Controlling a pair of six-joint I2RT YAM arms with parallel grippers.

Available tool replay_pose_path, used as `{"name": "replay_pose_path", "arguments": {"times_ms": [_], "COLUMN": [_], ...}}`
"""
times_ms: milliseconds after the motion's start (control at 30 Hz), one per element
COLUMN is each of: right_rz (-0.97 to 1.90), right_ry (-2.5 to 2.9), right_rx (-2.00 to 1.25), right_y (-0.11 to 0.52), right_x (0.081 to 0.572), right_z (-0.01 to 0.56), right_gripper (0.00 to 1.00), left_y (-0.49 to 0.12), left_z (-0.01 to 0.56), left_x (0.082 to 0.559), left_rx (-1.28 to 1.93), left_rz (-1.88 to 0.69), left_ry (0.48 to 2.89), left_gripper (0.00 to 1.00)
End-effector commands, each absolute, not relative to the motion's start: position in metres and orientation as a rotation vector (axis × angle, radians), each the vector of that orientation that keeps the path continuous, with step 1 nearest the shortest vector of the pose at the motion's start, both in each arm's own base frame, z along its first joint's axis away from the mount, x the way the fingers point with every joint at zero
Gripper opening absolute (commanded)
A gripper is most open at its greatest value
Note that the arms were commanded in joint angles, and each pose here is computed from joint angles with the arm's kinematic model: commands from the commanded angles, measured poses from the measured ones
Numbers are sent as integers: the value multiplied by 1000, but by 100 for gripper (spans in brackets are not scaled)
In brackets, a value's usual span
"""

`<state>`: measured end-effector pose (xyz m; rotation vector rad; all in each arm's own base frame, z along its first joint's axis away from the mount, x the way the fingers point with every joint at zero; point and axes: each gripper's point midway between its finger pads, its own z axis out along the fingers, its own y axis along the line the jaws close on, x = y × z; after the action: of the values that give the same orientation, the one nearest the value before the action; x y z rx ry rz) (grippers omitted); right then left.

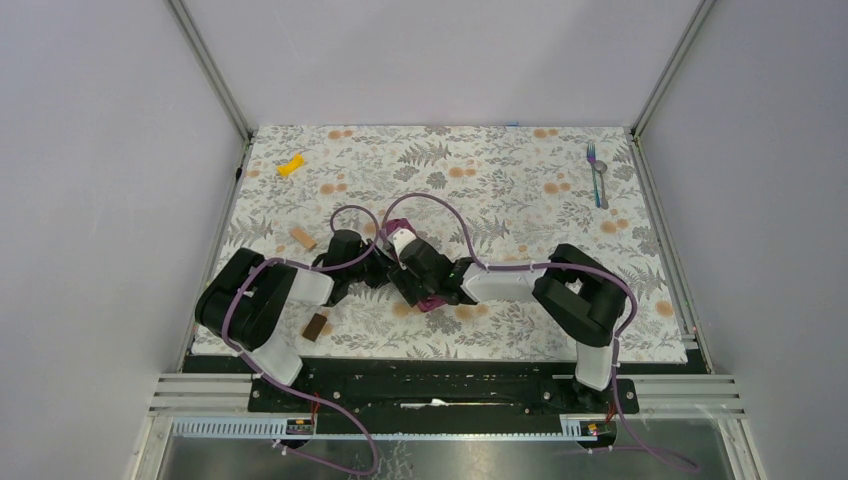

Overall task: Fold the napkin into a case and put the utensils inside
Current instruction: Pick up the smaller rectangle-folded napkin from the center of the board, then turn over the smaller rectangle-folded napkin at the center of the board.

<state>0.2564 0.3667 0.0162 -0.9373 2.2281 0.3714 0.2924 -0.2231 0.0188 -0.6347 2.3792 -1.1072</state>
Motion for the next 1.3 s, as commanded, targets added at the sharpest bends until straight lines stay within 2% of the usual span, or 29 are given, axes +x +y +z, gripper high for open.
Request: {"name": "replay_pose_path", "arguments": {"times_ms": [0, 100, 333, 367, 433, 467, 567, 667, 800, 900, 1033, 1167, 1267], "right_rz": [234, 139, 12, 21, 84, 137, 337, 565, 1057, 1359, 1641, 1785, 1783], "right_ry": [2170, 2163, 2137, 2131, 2125, 2124, 2145, 2190, 2268, 2285, 2215, 2119, 2108], "right_rx": [-967, -954, -820, -805, -791, -788, -744, -663, -511, -318, -67, 111, 175], "right_y": [371, 366, 357, 357, 363, 369, 383, 392, 402, 400, 389, 361, 341], "right_x": [264, 264, 274, 275, 272, 269, 257, 247, 228, 224, 230, 238, 242], "right_z": [16, 8, 15, 18, 26, 31, 48, 69, 92, 97, 102, 101, 94], "right_gripper": [68, 58, 16, 10, 0, 0, 0, 0, 0, 0, 0, 0, 0], "left_y": [-215, -217, -218, -218, -217, -216, -207, -190, -155, -133, -128, -136, -146], "left_z": [7, 11, 21, 24, 32, 37, 61, 97, 150, 169, 178, 169, 162], "left_x": [279, 280, 279, 279, 280, 280, 287, 293, 291, 288, 281, 278, 279], "left_rx": [-667, -661, -652, -646, -615, -594, -507, -395, -339, -340, -333, -304, -287], "left_rz": [-1061, -1069, -1089, -1092, -1092, -1084, -1022, -890, -691, -574, -568, -608, -656], "left_ry": [2443, 2440, 2428, 2424, 2411, 2400, 2351, 2297, 2195, 2157, 2135, 2169, 2195], "left_gripper": [0, 0, 0, 2, 18, 26, 39, 47, 56, 58, 58, 56, 55]}}
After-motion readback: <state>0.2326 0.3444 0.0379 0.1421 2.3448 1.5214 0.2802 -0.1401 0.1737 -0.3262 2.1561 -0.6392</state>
